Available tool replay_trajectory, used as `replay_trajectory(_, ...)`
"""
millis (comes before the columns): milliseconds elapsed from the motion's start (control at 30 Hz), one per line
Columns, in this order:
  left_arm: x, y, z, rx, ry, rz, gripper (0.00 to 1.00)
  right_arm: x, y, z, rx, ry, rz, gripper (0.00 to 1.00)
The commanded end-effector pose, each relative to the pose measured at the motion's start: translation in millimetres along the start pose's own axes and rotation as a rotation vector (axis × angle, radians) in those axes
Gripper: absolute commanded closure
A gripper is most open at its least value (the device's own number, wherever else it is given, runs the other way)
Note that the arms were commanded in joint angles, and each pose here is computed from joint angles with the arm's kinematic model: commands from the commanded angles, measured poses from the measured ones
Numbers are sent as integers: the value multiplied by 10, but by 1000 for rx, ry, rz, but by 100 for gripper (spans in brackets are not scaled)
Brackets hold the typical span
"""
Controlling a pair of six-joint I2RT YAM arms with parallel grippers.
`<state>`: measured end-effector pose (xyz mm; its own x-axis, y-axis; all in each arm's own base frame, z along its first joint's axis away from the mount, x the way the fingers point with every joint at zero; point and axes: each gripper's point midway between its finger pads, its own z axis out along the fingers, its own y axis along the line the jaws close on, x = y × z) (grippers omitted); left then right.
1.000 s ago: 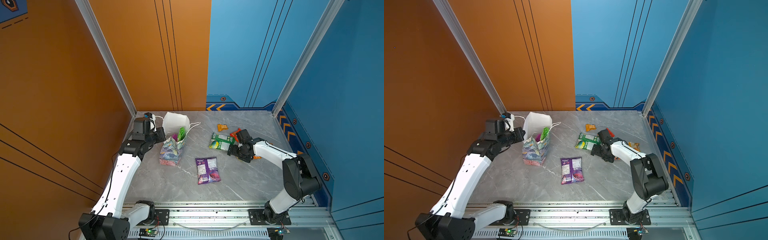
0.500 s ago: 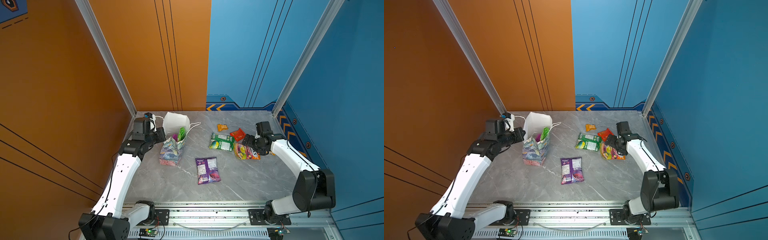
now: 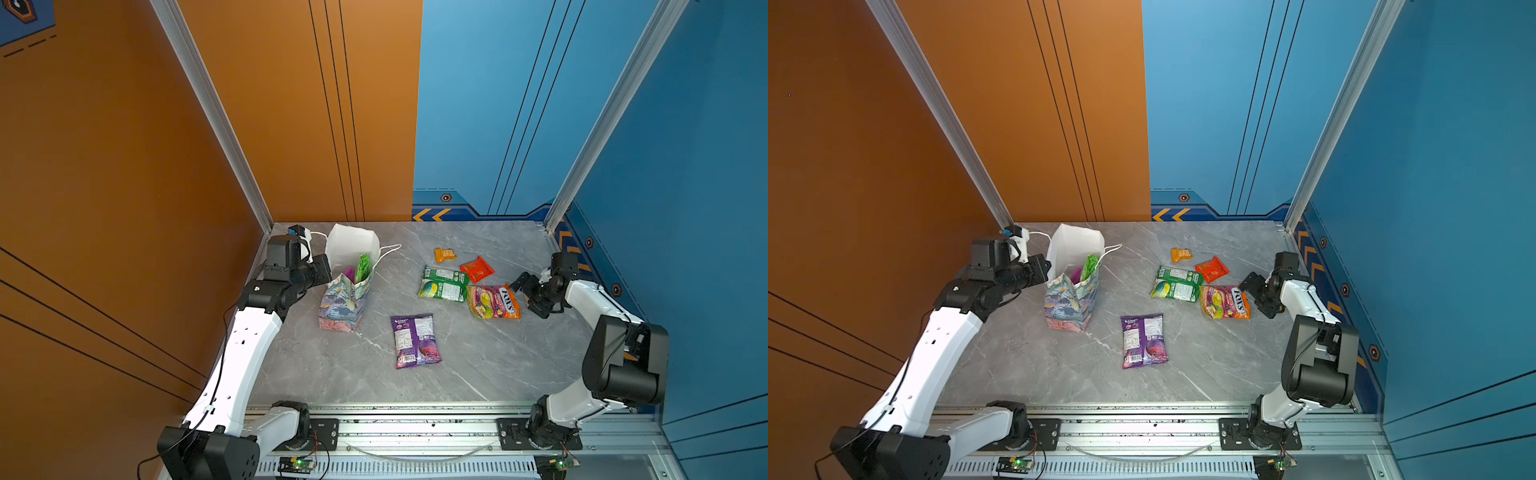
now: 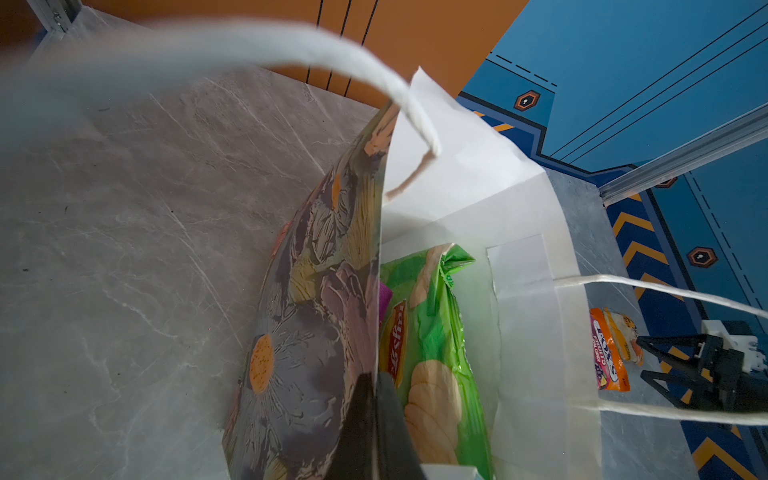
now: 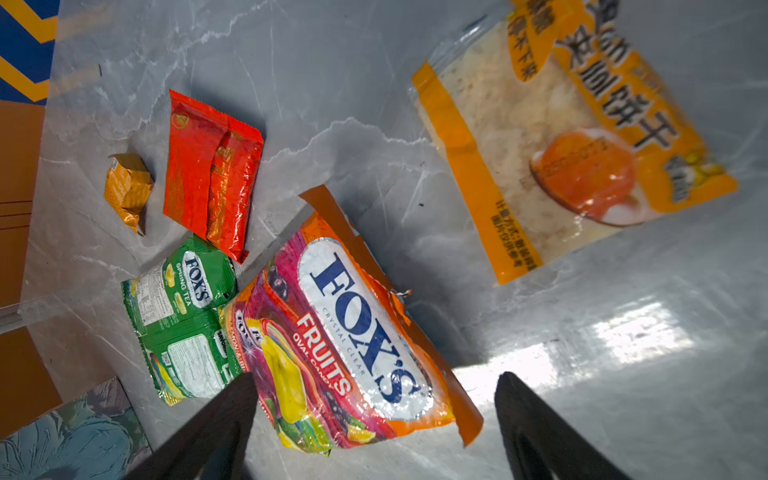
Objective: Place the snacks into the paper bag
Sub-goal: 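Lower the right gripper onto the orange FOX'S Fruits candy bag and grasp it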
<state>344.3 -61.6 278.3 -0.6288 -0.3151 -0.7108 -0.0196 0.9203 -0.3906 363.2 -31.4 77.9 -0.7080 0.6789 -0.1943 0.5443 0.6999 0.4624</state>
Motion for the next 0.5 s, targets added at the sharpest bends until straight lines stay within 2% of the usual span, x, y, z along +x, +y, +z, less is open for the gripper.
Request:
replay_trajectory(0,87,21,44,7,30,-13,100,60,-38,122,-14,27,18,11)
replay_trajectory(367,94,28,56,5,34,-14,100,252,-62,389,-6,131,7,18)
replay_trajectory(467,81,33,41,2,25,-13,100,365,-32,508,-23,193,13,26)
